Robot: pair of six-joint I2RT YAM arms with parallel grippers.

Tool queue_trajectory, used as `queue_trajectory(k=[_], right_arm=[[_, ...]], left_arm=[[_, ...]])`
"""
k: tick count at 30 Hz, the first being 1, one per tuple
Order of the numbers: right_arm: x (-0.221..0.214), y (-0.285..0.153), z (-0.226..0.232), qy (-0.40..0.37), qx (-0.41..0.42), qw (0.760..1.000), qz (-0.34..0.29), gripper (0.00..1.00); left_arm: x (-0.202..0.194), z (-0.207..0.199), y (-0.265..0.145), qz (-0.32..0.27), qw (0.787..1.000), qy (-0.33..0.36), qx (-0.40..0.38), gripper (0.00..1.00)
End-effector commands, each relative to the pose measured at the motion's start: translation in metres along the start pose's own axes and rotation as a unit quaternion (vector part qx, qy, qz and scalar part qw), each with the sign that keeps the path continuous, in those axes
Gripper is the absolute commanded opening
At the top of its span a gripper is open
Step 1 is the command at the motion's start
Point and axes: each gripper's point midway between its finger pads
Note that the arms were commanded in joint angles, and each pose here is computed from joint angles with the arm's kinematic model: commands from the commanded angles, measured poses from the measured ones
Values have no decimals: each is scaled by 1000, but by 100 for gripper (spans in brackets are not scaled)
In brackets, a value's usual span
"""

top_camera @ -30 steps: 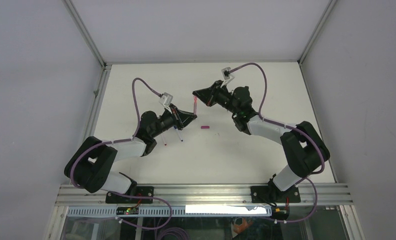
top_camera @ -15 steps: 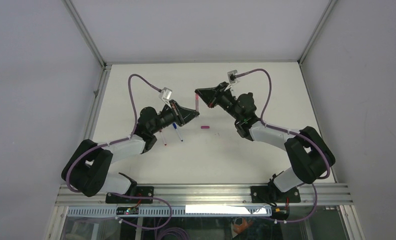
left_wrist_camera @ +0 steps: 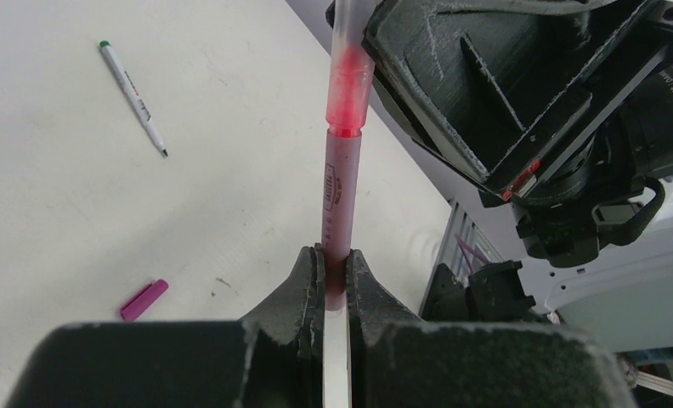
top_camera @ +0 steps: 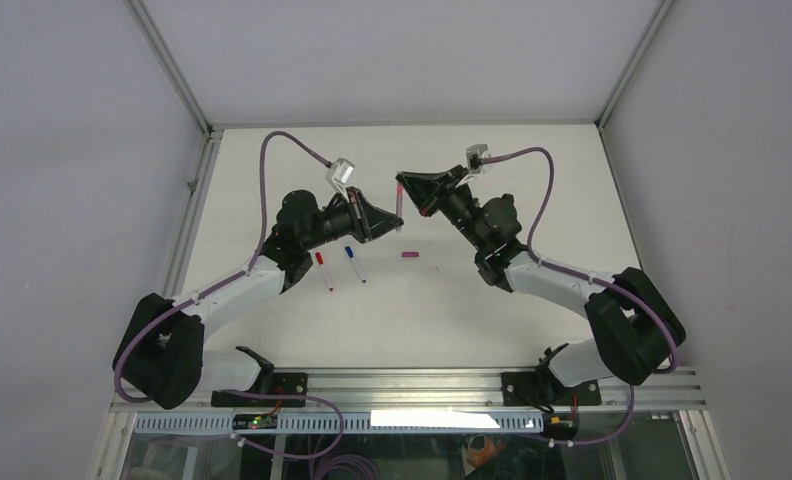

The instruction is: Insert the pens into the pen caps

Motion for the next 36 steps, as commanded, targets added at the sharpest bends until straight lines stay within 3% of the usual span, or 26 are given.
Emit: queue_trajectory(k=[1, 12, 24, 36], right_arm=[[-76, -32, -13, -4, -13, 991, 130, 0], [-118, -63, -28, 12, -47, 983, 179, 0], [-162, -74, -30, 46, -52, 975, 211, 0], [-200, -93, -48, 59, -78, 963, 250, 0]], left_arm=[[95, -8, 1, -124, 989, 80, 12, 0], [105, 8, 0, -124, 978, 155, 58, 0], [120, 2, 5, -157, 965, 208, 39, 0], [137, 6, -8, -150, 946, 274, 85, 0]])
Point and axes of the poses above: each gripper's point midway between its finger pads, its own y axis out along the fingers, its own z axis along the line the jaws close on, x = y × z, and after that the axes turned 12 degrees about y, right-handed
